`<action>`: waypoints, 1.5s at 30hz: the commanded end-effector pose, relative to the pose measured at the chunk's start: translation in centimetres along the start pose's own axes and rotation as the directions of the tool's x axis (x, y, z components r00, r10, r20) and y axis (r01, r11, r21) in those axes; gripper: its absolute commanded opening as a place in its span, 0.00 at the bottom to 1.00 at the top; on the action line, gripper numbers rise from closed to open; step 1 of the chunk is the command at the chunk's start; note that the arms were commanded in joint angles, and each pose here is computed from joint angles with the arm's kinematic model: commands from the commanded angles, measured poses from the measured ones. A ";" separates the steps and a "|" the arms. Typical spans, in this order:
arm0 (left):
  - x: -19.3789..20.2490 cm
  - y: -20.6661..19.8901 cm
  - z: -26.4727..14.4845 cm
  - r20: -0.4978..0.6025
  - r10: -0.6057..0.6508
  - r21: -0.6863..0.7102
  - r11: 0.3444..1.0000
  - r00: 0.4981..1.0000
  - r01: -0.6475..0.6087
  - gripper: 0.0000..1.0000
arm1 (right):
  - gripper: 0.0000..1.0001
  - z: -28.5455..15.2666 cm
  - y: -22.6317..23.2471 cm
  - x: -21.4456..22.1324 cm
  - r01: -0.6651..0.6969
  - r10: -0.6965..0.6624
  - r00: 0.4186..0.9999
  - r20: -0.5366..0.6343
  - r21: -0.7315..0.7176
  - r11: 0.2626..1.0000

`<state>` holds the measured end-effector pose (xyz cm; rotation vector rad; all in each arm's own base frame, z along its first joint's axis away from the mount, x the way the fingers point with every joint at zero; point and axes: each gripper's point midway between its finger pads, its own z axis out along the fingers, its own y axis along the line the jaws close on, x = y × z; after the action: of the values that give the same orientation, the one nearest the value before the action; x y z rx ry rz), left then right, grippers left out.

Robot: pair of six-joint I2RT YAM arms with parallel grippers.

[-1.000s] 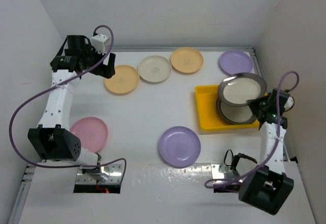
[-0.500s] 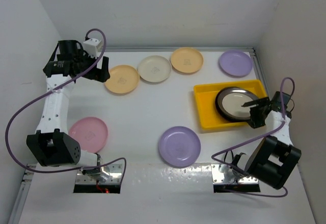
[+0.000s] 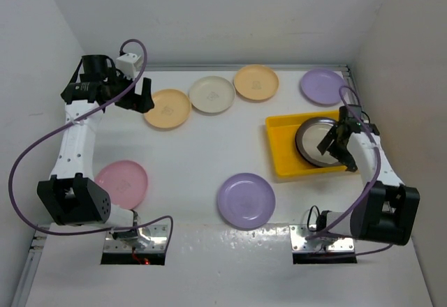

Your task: Place the plates into the plastic bin on the countertop

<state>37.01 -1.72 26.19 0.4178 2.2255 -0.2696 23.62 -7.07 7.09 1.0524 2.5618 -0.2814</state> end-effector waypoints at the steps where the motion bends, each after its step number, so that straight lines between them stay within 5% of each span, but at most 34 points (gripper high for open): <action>1: -0.6 -0.1 -0.2 0.026 0.013 0.010 1.000 1.000 -0.014 1.00 | 0.91 -3.8 1.3 -2.7 0.134 -0.125 0.975 0.184 -0.037 0.990; 2: -0.6 -0.1 -0.2 0.026 0.013 0.010 1.000 1.000 -0.014 1.00 | 0.91 -3.7 3.0 -1.1 0.261 -0.237 0.955 0.176 -0.128 0.957; 4: -0.3 -0.1 -0.3 0.017 0.020 0.013 1.000 1.000 -0.020 1.00 | 0.90 -6.7 9.3 1.7 0.555 -0.455 0.827 0.331 -0.352 0.754; 7: 0.2 0.1 -0.5 0.009 0.019 0.009 1.000 1.000 -0.019 1.00 | 0.91 -8.3 11.8 7.8 0.736 -0.637 0.671 0.381 -0.446 0.509; 9: 0.5 -0.1 -0.3 0.002 0.014 0.021 1.000 1.000 -0.014 1.00 | 0.88 -7.7 11.7 7.6 0.705 -0.621 0.707 0.339 -0.408 0.580; 13: 1.2 -0.4 0.0 -0.012 0.006 0.035 0.999 1.000 -0.005 1.00 | 0.66 -7.0 15.3 9.0 0.606 -0.563 0.788 0.248 -0.472 0.640; 20: 1.9 -0.9 -0.3 -0.020 0.010 0.048 0.999 1.000 -0.009 1.00 | 0.58 -4.3 21.1 9.7 0.592 -0.520 0.806 0.283 -0.379 0.711; 25: 2.8 -0.5 -0.5 -0.035 0.011 0.026 1.000 0.999 -0.010 1.00 | 0.19 -1.1 20.9 8.6 0.556 -0.509 0.823 0.252 -0.176 0.812; 28: 3.2 -0.5 -0.3 -0.044 0.016 0.029 0.999 0.999 -0.014 1.00 | 0.05 -0.8 21.6 6.7 0.519 -0.480 0.838 0.260 -0.107 0.848; 33: 3.5 0.0 -0.1 -0.060 0.021 0.012 1.000 0.998 -0.021 1.00 | 0.04 -1.1 24.6 6.4 0.615 -0.560 0.774 0.296 -0.139 0.776; 45: 3.6 0.5 0.7 -0.074 0.006 0.020 1.000 0.997 -0.005 1.00 | 0.00 -1.0 20.0 9.0 0.701 -0.656 0.704 0.272 -0.125 0.702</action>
<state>35.03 -1.10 22.23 0.4457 2.3251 -0.2879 32.81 13.77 2.71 0.0335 2.6090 -0.2335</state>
